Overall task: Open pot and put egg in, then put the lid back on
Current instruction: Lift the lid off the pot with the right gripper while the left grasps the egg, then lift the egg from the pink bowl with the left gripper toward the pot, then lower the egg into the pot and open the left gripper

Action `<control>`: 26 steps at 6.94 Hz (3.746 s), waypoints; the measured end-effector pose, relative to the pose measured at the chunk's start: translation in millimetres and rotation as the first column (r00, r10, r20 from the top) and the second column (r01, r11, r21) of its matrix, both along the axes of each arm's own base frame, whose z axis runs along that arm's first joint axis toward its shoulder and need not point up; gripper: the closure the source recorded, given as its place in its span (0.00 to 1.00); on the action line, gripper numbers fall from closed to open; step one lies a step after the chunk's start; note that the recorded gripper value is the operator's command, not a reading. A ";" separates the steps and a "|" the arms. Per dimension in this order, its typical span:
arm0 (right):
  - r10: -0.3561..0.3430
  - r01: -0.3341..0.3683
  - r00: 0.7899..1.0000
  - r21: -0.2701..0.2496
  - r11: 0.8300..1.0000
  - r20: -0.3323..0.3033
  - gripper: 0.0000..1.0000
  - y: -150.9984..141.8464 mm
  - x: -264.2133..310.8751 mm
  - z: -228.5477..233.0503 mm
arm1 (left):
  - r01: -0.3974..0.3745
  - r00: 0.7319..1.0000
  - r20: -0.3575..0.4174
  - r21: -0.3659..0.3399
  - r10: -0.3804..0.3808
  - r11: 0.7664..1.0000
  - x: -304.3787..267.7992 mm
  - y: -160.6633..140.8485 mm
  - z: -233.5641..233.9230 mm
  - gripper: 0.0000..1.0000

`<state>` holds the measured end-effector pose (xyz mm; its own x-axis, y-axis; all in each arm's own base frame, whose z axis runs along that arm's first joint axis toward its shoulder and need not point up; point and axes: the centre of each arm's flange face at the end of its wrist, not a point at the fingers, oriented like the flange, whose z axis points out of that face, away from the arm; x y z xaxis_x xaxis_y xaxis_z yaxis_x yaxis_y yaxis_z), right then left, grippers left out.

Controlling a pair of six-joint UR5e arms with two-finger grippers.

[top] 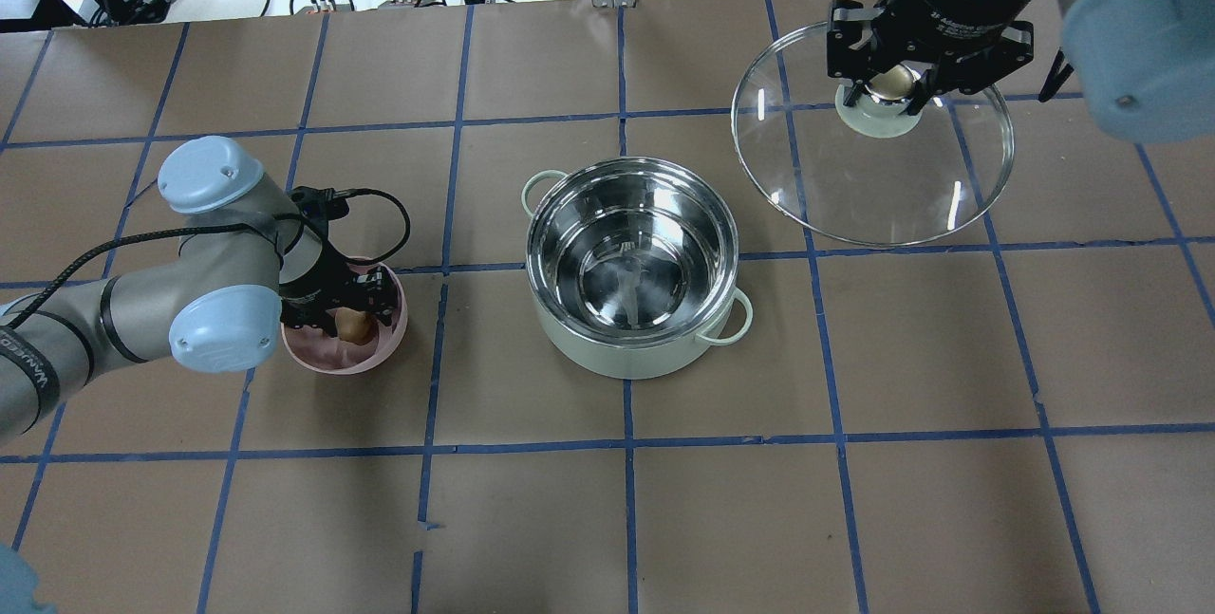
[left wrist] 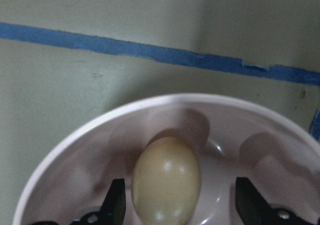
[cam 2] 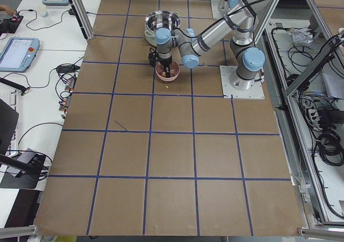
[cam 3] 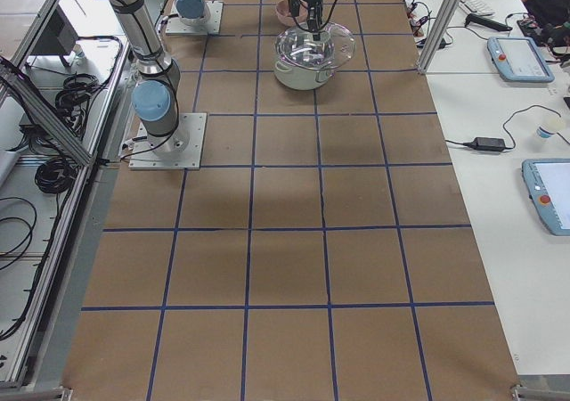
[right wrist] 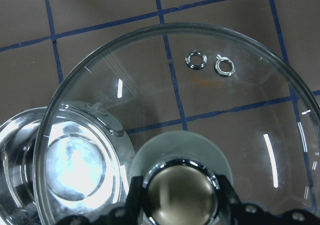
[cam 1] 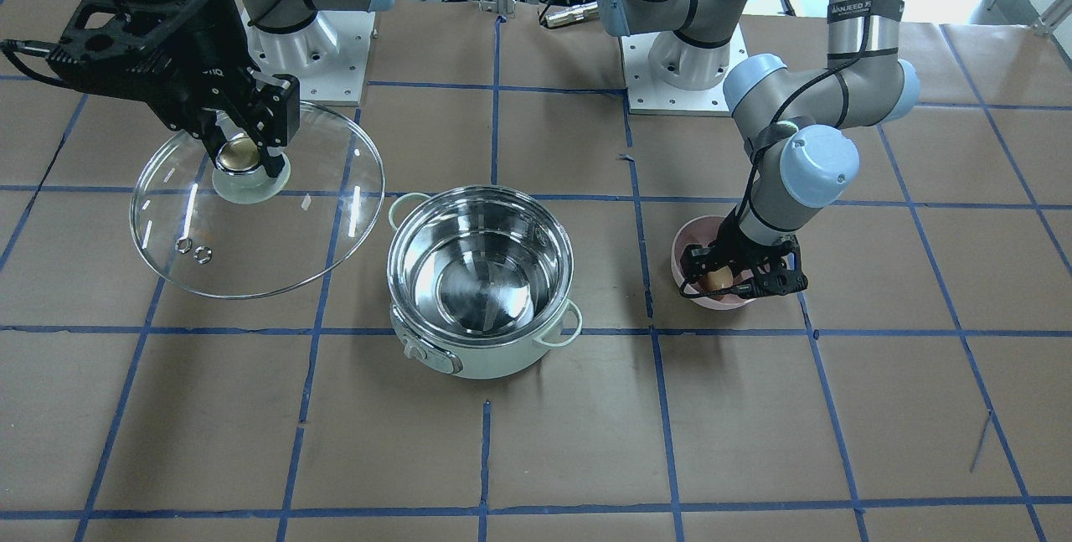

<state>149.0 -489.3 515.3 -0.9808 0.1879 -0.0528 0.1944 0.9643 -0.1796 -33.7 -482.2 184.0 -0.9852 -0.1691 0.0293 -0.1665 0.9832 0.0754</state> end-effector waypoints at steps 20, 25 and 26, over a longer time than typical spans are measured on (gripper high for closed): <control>0.091 -0.089 0.995 0.039 0.995 -0.033 0.70 1.7 -11.3 -16.8 | 0.407 0.912 0.021 -0.158 -0.409 0.900 -299.4 -27.1 117.5 0.82; 0.087 -0.085 0.996 0.045 0.995 -0.030 0.68 5.3 -11.2 -20.3 | 0.416 0.909 0.057 -0.156 -0.412 0.896 -297.5 -31.2 110.2 0.14; 0.087 -0.085 0.996 0.046 0.995 -0.030 0.68 6.3 -10.8 -21.0 | 0.410 0.912 0.060 -0.172 -0.406 0.896 -293.4 -35.8 118.2 0.08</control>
<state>138.2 -483.0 494.3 -0.9944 0.1044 -0.0147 0.1054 0.9844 -0.1406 -327.1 -518.0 302.2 -0.9672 0.2539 -0.0014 0.2526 0.9619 -0.1048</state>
